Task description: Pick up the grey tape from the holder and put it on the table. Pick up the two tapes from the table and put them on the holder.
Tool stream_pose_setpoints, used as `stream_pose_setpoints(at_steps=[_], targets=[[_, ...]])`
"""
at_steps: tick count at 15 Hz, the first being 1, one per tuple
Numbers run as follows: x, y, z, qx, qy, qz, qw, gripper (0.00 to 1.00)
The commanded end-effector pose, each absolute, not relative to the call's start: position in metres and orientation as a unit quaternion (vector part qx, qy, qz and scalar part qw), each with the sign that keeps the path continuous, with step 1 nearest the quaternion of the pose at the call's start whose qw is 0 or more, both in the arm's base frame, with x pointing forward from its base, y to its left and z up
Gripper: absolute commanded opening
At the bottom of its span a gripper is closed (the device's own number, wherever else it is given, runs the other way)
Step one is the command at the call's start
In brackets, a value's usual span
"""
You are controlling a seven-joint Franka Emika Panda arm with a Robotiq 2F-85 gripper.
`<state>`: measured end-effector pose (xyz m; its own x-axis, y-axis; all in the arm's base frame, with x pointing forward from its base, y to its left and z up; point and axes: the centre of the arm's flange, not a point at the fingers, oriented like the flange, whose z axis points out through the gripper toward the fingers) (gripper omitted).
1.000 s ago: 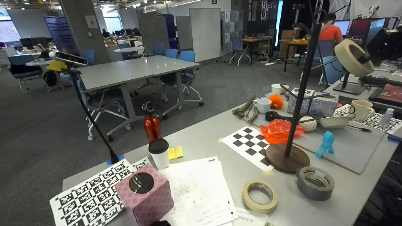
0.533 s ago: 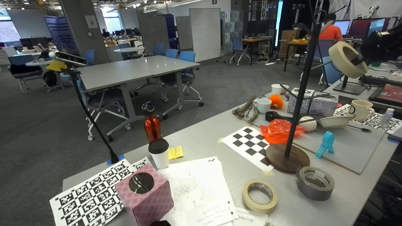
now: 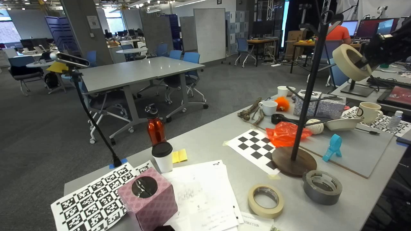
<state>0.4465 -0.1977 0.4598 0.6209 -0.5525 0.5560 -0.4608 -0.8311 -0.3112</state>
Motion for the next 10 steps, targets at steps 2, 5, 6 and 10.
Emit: stream_pose_setpoints(at_steps=[2,5,6,10], targets=[[0.462,-0.207,0.458,-0.897,0.276,-0.337,0.073,0.06],[0.466,-0.208,0.455,-0.899,0.277,-0.333,0.072,0.06],[0.467,-0.208,0.454,-0.899,0.276,-0.332,0.072,0.06],[0.472,-0.207,0.451,-0.901,0.276,-0.328,0.07,0.06]])
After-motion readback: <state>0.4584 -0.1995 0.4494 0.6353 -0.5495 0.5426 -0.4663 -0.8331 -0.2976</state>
